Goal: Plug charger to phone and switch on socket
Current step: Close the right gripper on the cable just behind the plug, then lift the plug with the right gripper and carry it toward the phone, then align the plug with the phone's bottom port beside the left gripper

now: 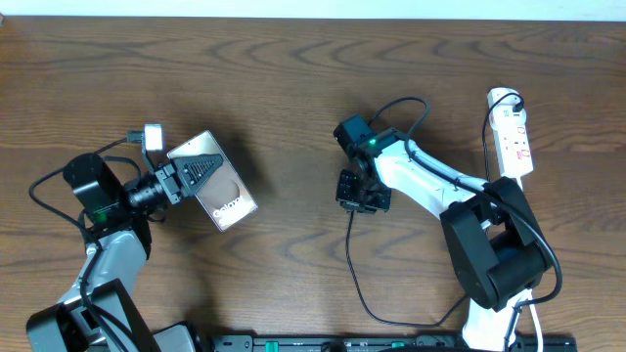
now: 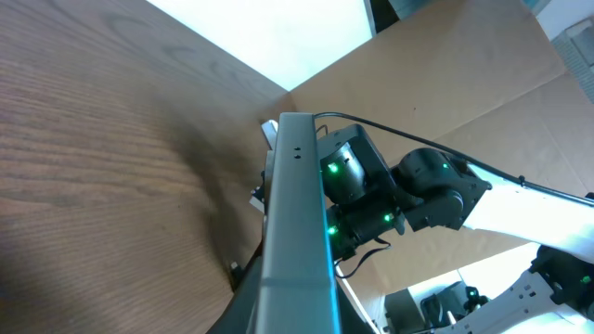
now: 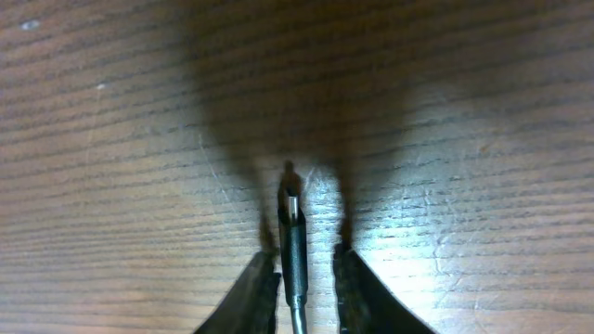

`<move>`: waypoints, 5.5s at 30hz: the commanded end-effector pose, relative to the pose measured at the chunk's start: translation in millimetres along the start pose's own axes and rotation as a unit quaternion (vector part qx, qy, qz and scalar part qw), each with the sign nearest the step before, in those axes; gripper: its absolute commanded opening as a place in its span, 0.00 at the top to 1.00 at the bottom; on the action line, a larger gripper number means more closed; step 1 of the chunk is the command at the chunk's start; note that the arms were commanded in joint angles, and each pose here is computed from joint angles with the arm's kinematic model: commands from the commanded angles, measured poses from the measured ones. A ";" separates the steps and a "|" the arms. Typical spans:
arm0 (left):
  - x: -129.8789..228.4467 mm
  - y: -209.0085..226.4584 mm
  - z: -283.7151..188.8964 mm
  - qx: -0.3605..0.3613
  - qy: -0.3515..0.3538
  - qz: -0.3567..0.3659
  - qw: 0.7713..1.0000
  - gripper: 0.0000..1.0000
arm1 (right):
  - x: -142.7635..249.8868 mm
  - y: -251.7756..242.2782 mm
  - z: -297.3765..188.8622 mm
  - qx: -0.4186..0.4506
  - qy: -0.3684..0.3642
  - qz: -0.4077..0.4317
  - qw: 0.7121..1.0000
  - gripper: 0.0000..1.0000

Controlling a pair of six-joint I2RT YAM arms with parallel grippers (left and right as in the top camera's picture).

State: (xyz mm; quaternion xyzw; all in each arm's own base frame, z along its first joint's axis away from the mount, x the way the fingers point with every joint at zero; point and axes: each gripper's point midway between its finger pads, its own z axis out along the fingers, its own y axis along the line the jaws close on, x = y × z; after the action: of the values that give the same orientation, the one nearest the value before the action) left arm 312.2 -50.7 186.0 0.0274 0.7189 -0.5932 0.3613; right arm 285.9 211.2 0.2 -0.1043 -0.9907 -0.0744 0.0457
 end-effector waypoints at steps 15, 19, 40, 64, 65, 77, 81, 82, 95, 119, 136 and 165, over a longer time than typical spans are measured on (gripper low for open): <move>2.0 -4.7 -1.2 0.011 0.007 0.010 1.000 0.92 | 1.9 -4.7 6.2 0.015 0.002 0.010 1.000 0.97; 2.0 -4.7 -1.2 0.011 0.007 0.010 1.000 0.92 | 1.9 -4.7 6.2 0.015 0.002 0.010 1.000 0.99; 2.0 -4.7 -1.2 0.011 0.007 0.010 1.000 0.93 | 25.5 -0.9 4.7 -0.012 0.061 -0.102 0.993 0.99; 2.0 -4.8 -1.2 0.012 0.007 0.010 1.000 0.93 | 90.6 101.6 -59.4 -0.426 0.098 -0.452 0.778 0.99; 2.0 -4.8 -1.2 0.012 0.007 0.010 1.000 0.93 | 92.3 103.1 -62.3 -0.436 0.097 -0.457 0.769 0.99; 2.0 -4.7 -1.2 0.012 0.007 0.016 1.000 0.93 | 109.3 119.4 -98.6 -0.548 0.078 -0.488 0.675 0.99; 2.1 -4.8 -1.2 0.012 0.007 0.016 1.000 0.93 | 108.6 118.0 -92.3 -0.531 0.081 -0.489 0.687 0.99; 2.1 -4.8 -1.2 0.012 0.007 0.016 1.000 0.93 | 107.5 117.1 -89.4 -0.523 0.083 -0.486 0.695 0.99; 2.1 -4.8 -1.2 0.012 0.007 0.016 1.000 0.93 | 53.4 29.6 -2.5 -0.121 0.110 -0.265 0.950 0.99; 2.1 -4.8 -1.2 0.012 0.007 0.015 1.000 0.93 | 91.0 -14.2 21.5 -0.024 0.167 -0.171 0.971 0.99; 2.1 -4.8 -1.2 0.012 0.007 0.017 1.000 0.93 | 111.4 126.7 -53.7 -0.493 0.081 -0.472 0.726 0.99; 2.2 -4.9 -1.2 0.012 0.007 0.019 1.000 0.93 | 137.1 154.4 -81.7 -0.577 0.048 -0.545 0.607 0.99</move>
State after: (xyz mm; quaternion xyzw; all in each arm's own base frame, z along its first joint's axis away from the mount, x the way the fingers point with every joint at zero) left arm 312.2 -50.7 186.0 0.0311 0.7188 -0.5912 0.3645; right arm 197.7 375.8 109.0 0.4455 -0.6455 -0.6198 -0.0267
